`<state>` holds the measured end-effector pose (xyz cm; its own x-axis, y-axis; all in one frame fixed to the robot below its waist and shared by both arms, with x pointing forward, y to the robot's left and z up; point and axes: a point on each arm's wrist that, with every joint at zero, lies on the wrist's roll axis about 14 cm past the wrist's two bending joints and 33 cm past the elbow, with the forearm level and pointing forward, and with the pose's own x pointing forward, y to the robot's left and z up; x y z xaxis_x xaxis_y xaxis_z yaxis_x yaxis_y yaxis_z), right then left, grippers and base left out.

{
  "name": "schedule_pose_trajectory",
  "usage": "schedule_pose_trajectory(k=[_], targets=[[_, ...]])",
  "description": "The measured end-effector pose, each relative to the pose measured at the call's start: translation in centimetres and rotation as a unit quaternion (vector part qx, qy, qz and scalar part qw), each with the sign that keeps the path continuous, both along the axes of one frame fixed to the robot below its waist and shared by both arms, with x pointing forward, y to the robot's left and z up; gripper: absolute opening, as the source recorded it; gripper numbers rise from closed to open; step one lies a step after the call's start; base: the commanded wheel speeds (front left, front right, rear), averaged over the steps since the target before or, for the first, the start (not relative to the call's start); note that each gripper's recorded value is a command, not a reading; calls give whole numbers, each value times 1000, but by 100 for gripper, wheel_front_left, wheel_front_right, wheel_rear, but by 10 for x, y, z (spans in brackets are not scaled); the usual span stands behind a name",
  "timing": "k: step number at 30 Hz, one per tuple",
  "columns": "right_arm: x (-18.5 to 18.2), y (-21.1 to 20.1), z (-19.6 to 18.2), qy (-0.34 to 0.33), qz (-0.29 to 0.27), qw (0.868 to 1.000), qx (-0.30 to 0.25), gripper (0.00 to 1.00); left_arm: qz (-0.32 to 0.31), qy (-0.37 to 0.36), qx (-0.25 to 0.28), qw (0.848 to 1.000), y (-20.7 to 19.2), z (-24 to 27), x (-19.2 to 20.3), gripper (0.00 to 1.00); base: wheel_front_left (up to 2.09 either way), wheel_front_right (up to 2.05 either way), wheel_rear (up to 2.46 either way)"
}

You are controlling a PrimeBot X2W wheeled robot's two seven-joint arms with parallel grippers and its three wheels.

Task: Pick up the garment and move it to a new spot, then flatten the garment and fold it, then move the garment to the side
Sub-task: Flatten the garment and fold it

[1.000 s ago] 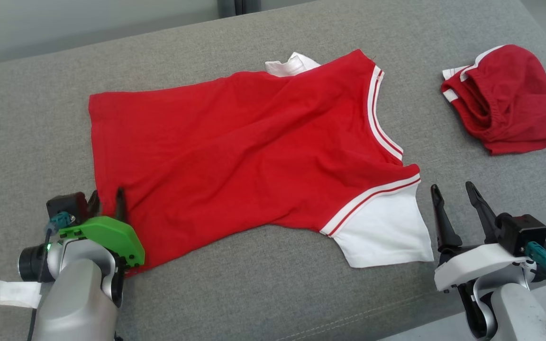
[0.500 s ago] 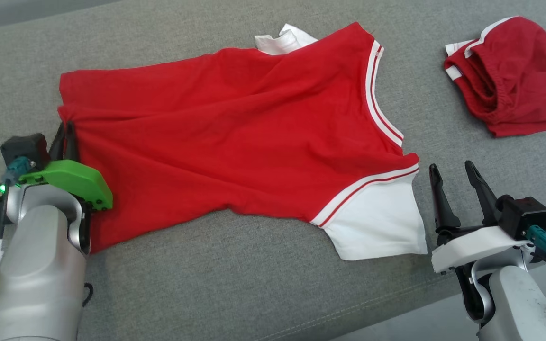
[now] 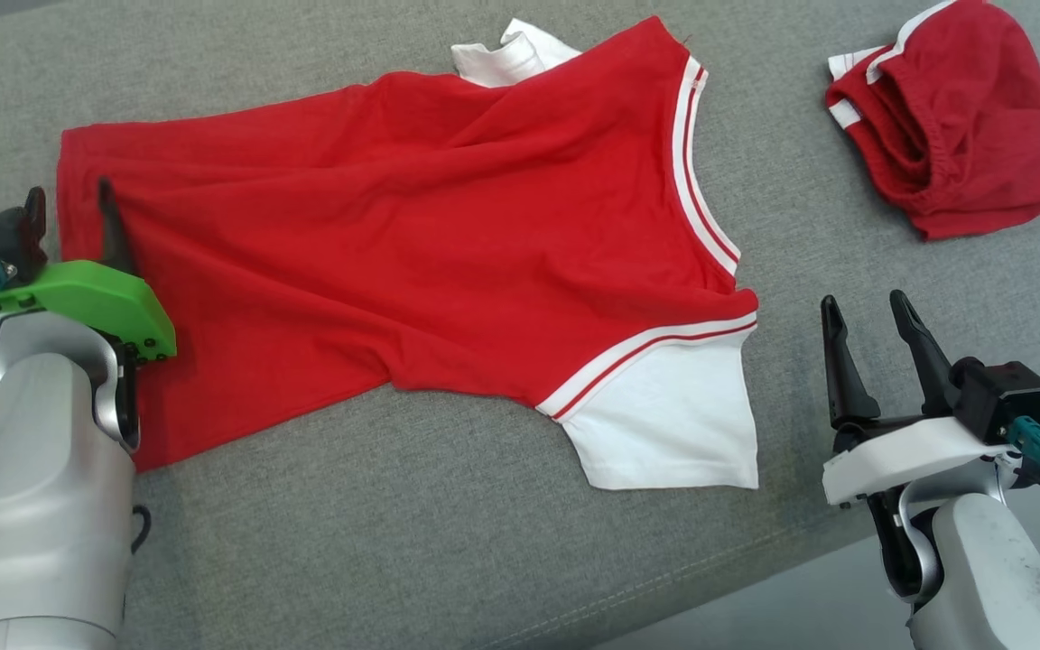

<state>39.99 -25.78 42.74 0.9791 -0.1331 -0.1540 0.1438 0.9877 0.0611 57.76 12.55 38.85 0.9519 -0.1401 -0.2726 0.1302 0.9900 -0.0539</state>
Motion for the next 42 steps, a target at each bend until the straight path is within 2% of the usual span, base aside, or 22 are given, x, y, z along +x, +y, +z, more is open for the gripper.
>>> schedule_pose_trajectory(k=[9, 14, 24, 35, 42], targets=[[-6, 16, 22, -33, 10, 999, 19, 100, 9, -24, -15, 1000, 8, 22, -41, 100, 0, 0, 0], [-20, 28, 25, -38, 19, 999, 34, 100, -1, -30, -18, 999, 6, 28, -87, 100, 0, 0, 0], [-37, 48, 40, -62, 39, 996, 52, 100, 39, -47, -45, 997, 31, 41, -164, 100, 0, 0, 0], [-43, 75, 58, -89, 80, 991, 52, 100, 60, -88, -22, 994, 54, 63, -215, 100, 0, 0, 0], [-47, 88, 58, -87, 102, 990, 43, 100, 73, -103, -15, 992, 62, 71, -228, 100, 0, 0, 0]])
